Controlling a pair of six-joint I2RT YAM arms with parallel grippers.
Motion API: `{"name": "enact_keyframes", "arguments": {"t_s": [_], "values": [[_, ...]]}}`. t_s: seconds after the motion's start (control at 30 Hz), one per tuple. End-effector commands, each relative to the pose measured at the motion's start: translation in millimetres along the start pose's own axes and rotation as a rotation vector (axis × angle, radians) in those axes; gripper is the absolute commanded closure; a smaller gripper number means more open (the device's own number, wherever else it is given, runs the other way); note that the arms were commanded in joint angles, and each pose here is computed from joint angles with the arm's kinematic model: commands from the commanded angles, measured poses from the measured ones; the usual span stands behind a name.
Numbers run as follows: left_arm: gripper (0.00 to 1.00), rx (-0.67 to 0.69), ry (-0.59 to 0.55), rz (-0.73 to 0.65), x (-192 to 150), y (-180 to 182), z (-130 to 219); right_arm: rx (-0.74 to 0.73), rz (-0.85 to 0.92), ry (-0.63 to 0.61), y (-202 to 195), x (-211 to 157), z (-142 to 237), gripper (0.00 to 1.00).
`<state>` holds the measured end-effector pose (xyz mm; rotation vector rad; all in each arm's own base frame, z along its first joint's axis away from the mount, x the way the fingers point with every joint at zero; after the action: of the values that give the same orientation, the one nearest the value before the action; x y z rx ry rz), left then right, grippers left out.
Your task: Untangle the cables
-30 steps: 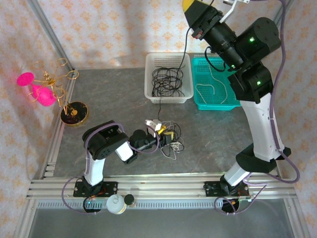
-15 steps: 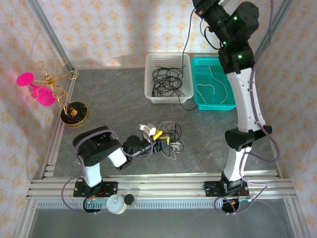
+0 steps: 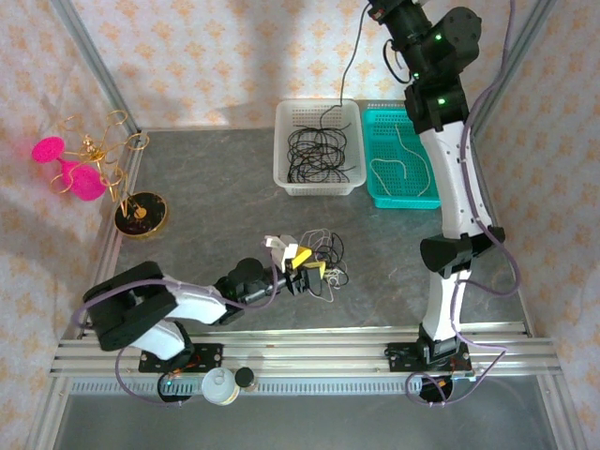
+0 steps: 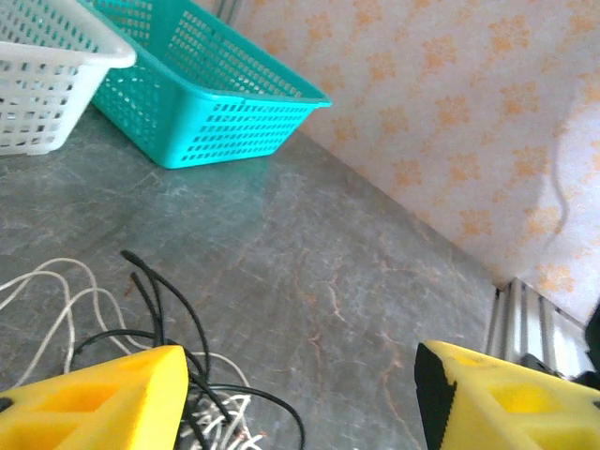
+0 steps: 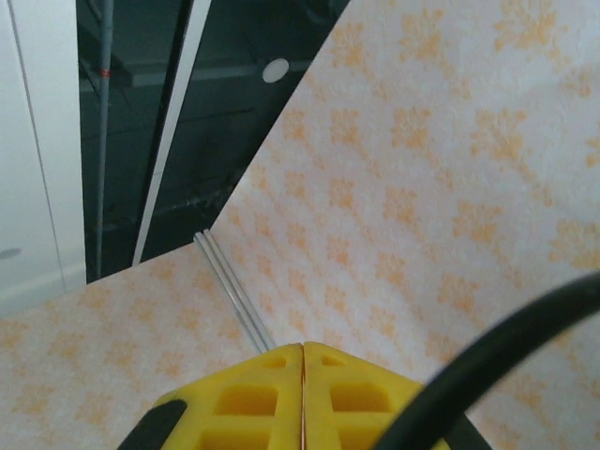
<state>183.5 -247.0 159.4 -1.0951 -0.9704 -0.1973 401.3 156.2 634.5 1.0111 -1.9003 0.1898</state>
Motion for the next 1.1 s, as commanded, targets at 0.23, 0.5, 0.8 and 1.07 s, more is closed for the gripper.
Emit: {"name": "enact_keyframes", "arguments": {"t_s": [0.23, 0.5, 0.8, 1.07], "values": [[0.29, 0.047, 0.037, -0.047, 13.5, -16.8, 18.2, -0.043, -0.017, 0.151, -54.8, -91.1, -23.4, 1.00], [0.33, 0.069, -0.034, 0.012, 12.6, -9.7, 41.6, -0.157, -0.102, 0.337, -90.1, -183.6, -26.9, 1.00], [0.34, 0.096, -0.057, -0.003, 14.9, -7.7, 52.4, -0.222, -0.185, 0.599, -92.9, -299.2, -9.1, 1.00], [0.34, 0.085, -0.044, -0.004, 13.0, -7.9, 53.6, -0.369, -0.174, 0.742, -128.0, -367.7, 24.8, 1.00]]}}
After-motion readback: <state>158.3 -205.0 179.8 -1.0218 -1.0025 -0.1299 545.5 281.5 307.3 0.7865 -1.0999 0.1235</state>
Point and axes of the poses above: each hand's point on the last joint's axis, 136 mm out from that joint toward the fingers, its own z axis back along the fingers, its own y axis along the line the jaws close on, x = y × z, the point moved 8 cm from there along z, back along the fingers, and after that the axes turned 15 degrees about z, right-handed, at the moved point
